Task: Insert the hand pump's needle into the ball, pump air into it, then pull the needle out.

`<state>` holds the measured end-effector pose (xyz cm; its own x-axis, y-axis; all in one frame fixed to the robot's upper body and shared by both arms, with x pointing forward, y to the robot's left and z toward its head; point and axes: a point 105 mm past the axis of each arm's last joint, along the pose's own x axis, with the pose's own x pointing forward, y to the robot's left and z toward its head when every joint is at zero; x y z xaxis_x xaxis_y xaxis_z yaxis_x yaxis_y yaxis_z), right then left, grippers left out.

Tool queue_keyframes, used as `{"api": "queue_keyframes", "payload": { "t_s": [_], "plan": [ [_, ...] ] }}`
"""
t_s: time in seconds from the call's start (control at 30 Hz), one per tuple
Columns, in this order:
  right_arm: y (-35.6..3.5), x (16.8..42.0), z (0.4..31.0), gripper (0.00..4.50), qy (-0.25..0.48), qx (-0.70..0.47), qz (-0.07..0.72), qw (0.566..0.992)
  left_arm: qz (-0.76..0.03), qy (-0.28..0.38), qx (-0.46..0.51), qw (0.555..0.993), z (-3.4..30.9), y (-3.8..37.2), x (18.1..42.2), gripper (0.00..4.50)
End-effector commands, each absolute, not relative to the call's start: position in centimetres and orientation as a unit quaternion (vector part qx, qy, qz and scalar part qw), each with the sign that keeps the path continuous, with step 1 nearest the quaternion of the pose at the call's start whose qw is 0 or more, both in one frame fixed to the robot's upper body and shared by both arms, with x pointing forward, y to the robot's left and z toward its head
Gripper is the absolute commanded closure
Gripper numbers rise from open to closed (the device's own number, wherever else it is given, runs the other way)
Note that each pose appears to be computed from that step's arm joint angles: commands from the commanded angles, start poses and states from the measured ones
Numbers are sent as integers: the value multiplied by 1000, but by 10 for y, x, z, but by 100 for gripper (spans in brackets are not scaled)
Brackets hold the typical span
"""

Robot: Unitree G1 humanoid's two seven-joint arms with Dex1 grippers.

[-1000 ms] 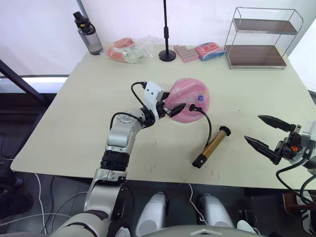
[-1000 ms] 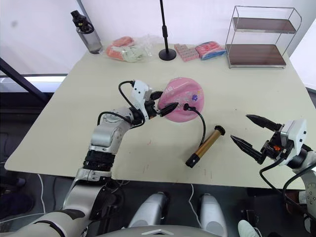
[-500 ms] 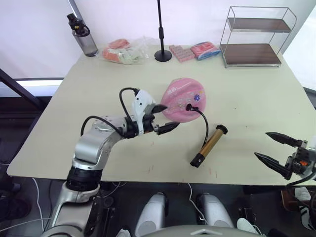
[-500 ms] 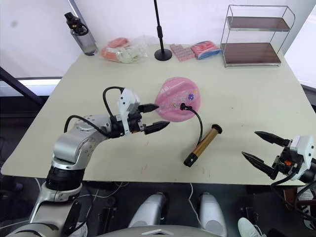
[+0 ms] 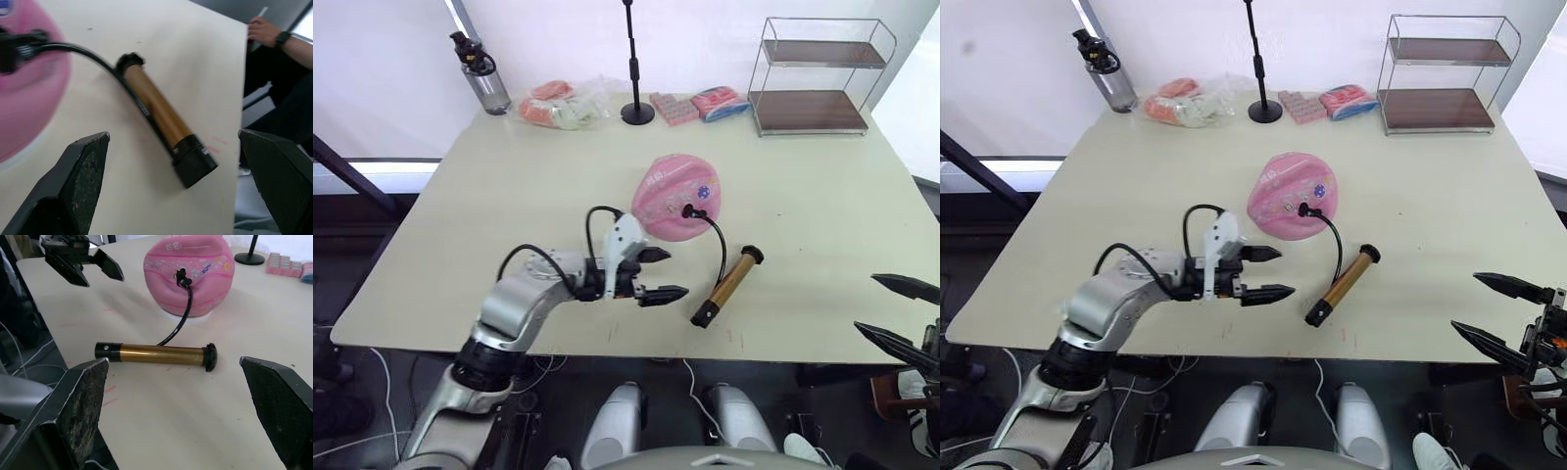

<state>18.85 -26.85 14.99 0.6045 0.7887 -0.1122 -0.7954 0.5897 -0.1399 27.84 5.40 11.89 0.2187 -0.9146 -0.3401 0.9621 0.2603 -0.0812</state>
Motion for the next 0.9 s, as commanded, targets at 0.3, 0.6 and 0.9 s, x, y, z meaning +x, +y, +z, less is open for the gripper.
{"api": "queue_keyframes", "payload": {
  "t_s": [0.3,0.6,0.9],
  "plan": [
    [-256,183,159,0,5,-108,445,889,-600,211,143,759,94,-2,293,3],
    [-250,182,162,0,-3,-111,439,892,-581,291,209,731,52,-7,287,3],
    [-250,181,160,0,-6,-110,434,894,-552,295,230,746,37,-9,292,3]
  ]
}}
